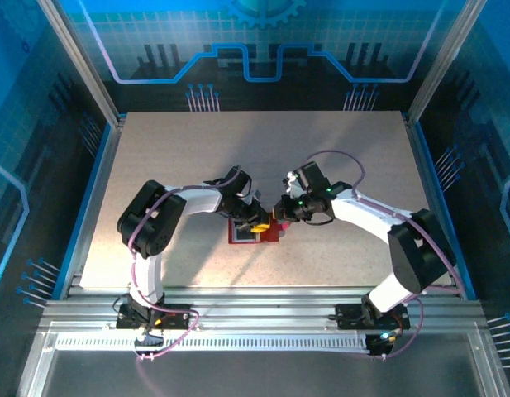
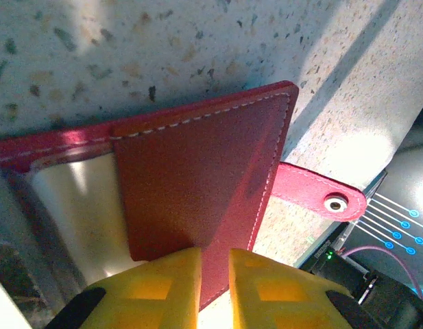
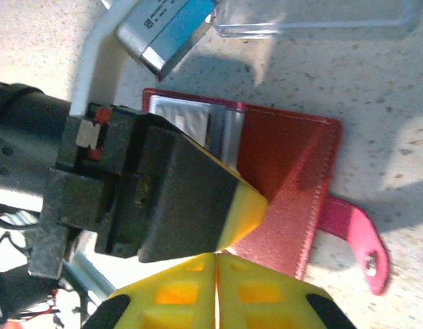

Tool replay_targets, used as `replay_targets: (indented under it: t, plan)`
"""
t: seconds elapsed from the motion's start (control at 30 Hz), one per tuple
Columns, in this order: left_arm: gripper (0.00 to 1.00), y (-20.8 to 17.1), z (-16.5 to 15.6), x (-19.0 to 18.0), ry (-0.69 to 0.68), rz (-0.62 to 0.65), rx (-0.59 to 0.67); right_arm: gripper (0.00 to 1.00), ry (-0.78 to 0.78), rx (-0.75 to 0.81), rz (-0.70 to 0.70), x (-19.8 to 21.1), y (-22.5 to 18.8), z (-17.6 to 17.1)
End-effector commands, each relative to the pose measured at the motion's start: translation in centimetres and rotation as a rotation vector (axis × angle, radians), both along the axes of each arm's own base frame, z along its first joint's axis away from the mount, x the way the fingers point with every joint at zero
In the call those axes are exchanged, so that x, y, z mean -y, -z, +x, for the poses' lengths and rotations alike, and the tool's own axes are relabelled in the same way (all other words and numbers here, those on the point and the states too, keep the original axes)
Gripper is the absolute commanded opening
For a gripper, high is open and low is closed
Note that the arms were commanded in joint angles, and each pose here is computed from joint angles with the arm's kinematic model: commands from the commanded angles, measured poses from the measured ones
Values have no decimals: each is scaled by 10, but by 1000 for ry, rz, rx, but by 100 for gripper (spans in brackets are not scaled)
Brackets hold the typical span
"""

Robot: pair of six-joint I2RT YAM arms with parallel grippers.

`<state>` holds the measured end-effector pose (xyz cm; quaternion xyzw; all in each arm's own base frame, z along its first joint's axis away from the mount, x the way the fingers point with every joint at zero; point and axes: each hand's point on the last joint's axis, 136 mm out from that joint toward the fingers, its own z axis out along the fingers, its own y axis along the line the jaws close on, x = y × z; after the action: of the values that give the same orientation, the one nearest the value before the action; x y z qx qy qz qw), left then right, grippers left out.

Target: Take the credit cards out of the card holder

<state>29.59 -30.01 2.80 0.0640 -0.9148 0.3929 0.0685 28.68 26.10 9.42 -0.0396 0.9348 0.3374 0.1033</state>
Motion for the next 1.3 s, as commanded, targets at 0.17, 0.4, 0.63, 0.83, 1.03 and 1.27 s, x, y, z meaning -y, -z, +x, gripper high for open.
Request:
replay_targets:
  t: [0.17,0.4,0.63,0.83,1.03,1.27]
  plan:
    - [13,1,-5,-1,14,16,-3,2,4,-124,52,-15,43,-3]
    - [16,-24,0,-2,9,16,51,1,2,-173,20,-12,71,-8]
    - [18,-47,1,-32,-17,95,115,1,-9,-183,-2,-11,77,-11]
    - [17,-38,-6,-76,-72,162,103,1,-32,-180,-5,-19,73,-12]
    - [17,-21,-11,-99,-92,216,87,1,-55,-171,-8,-30,64,-11]
    - [16,-8,-11,-105,-109,201,64,2,-92,-168,15,-44,53,-11]
